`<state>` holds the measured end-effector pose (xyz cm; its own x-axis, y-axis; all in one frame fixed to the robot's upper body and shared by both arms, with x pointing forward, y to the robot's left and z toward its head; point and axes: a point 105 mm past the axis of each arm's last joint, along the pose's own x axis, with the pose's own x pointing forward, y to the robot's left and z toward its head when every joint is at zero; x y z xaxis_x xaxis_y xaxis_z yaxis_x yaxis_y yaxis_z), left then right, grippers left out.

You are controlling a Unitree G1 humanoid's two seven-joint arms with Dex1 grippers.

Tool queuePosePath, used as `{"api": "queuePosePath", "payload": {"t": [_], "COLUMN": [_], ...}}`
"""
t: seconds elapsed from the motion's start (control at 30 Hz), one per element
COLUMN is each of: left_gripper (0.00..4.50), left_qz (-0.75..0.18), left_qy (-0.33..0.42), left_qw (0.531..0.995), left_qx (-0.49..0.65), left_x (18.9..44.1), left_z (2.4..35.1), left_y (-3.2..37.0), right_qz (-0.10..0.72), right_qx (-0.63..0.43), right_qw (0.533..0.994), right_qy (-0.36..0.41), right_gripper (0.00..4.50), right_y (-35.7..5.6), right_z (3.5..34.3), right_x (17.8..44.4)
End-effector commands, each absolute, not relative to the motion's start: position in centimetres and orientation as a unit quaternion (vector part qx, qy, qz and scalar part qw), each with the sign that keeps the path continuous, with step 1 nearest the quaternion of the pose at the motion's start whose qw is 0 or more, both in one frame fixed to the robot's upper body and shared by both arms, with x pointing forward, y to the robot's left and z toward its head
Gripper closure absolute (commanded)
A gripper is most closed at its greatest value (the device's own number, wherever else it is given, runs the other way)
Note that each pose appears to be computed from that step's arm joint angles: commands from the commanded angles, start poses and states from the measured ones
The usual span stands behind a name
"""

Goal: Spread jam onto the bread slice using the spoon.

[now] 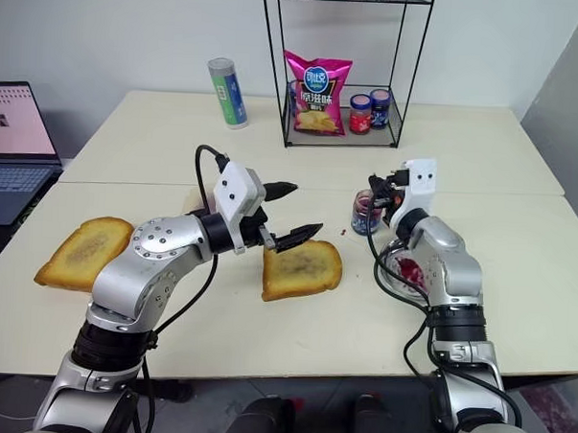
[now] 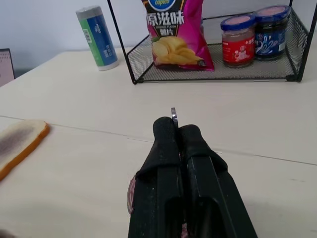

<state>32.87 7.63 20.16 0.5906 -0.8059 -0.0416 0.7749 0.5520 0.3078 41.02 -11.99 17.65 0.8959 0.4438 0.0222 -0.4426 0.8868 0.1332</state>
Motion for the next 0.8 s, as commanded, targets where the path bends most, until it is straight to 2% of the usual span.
{"api": "queuePosePath", "payload": {"t": [0.03, 0.43, 0.8], "left_gripper": [0.00, 0.00, 0.00], "left_qz": [-0.450, -0.447, -0.446], "left_qy": [-0.077, -0.077, -0.075], "left_qw": [0.877, 0.879, 0.879], "left_qx": [0.149, 0.151, 0.150], "left_x": [32.5, 32.7, 32.8], "left_z": [21.2, 21.3, 21.1], "left_y": [7.4, 7.5, 7.6], "right_qz": [0.220, 0.163, 0.153], "right_qx": [0.117, 0.298, 0.324], "right_qw": [0.968, 0.940, 0.933], "right_qy": [0.002, 0.031, 0.032], "right_gripper": [4.48, 4.48, 4.48], "right_y": [-12.3, -14.1, -14.9], "right_z": [18.6, 19.6, 20.0], "right_x": [40.8, 41.8, 41.8]}}
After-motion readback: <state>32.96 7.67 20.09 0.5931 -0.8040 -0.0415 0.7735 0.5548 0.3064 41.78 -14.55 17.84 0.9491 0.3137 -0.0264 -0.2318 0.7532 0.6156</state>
